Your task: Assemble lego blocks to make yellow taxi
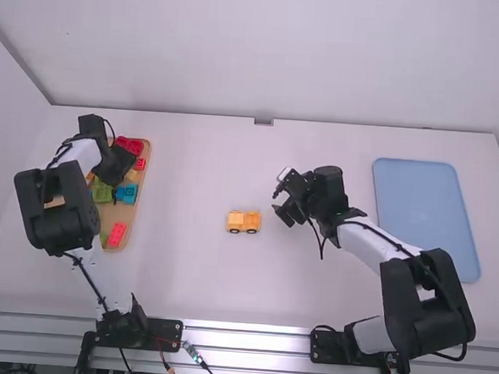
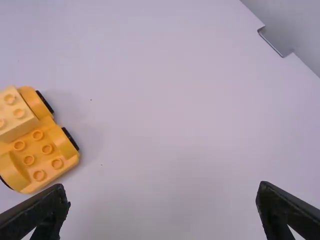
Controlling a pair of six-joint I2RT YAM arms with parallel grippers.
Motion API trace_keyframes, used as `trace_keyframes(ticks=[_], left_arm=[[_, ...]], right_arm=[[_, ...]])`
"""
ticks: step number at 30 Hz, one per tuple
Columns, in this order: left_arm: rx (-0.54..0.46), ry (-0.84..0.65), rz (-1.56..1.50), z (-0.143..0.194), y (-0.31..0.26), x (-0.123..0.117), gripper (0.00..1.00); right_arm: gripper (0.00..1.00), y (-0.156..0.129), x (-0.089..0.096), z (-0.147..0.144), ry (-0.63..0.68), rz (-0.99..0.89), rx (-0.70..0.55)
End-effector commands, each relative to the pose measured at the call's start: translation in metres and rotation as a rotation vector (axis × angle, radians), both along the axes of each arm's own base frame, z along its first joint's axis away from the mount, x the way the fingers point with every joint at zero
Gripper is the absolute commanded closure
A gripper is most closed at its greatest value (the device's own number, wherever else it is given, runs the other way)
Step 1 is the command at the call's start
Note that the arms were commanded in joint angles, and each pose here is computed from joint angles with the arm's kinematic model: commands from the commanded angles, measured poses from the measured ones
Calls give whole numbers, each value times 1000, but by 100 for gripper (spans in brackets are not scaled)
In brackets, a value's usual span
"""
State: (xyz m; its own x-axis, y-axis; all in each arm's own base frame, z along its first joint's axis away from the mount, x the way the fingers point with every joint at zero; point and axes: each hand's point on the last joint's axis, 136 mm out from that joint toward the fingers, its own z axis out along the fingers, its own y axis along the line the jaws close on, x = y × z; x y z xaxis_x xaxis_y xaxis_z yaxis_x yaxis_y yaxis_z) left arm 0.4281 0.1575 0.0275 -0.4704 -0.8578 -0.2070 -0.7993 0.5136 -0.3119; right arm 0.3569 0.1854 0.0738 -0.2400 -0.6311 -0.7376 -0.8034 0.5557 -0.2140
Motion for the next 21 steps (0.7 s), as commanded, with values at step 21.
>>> trace_keyframes(ticks=[21], left_arm=[[66,57,-18,-25,4,-13,42]], right_arm=[[1,0,-3,2,1,-4,2]])
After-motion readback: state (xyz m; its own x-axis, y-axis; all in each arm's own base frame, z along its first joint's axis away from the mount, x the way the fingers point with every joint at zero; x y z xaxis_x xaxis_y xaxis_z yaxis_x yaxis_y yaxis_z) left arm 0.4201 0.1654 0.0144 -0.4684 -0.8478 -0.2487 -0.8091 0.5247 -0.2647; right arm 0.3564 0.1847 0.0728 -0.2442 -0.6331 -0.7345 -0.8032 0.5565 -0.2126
